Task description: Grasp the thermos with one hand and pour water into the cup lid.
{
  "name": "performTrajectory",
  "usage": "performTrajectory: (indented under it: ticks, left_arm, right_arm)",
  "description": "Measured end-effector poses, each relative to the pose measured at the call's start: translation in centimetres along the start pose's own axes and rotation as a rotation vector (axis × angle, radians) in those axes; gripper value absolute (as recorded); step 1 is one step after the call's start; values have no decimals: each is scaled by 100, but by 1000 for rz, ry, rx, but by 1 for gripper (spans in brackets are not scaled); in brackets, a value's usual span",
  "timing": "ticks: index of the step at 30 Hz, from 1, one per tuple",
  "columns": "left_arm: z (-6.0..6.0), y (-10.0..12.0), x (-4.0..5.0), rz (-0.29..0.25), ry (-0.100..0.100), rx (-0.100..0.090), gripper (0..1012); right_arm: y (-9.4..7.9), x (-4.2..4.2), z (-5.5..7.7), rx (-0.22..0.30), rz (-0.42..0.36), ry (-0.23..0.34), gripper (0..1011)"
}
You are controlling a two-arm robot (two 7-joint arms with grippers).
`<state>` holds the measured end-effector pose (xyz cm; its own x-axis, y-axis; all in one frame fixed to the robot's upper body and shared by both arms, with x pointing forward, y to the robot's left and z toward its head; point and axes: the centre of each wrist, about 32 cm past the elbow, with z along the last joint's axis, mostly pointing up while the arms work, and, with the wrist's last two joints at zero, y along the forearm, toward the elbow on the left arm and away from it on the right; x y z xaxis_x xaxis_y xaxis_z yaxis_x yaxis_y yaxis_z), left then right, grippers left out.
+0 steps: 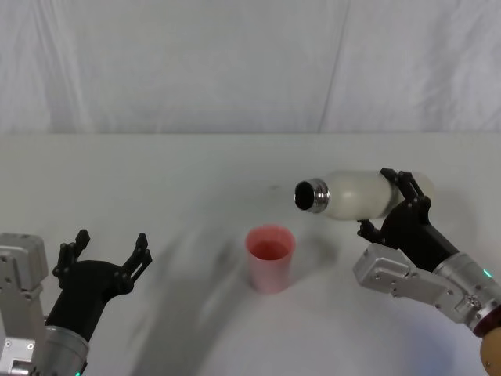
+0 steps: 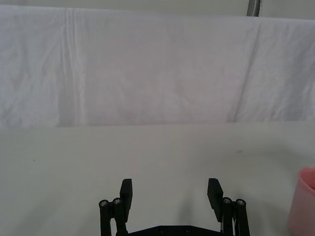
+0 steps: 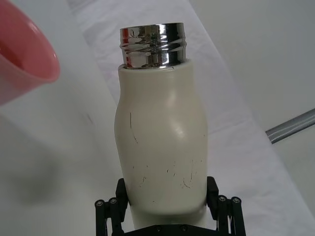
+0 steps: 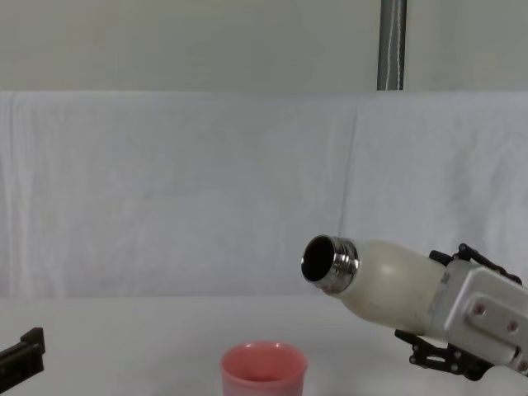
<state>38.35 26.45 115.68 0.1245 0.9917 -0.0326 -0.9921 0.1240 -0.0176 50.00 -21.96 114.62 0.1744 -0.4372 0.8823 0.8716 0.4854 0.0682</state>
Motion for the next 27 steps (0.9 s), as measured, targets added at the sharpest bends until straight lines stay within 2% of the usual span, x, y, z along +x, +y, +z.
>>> performTrajectory:
  ticks: [15, 27]
  left_arm:
    - [0, 0, 0, 0, 0, 0, 1001]
    - [0, 0, 0, 0, 0, 0, 1001]
  right_arm:
    - [89, 32, -89, 26, -3, -111, 964]
    - [157, 40, -99, 53, 1, -144, 964]
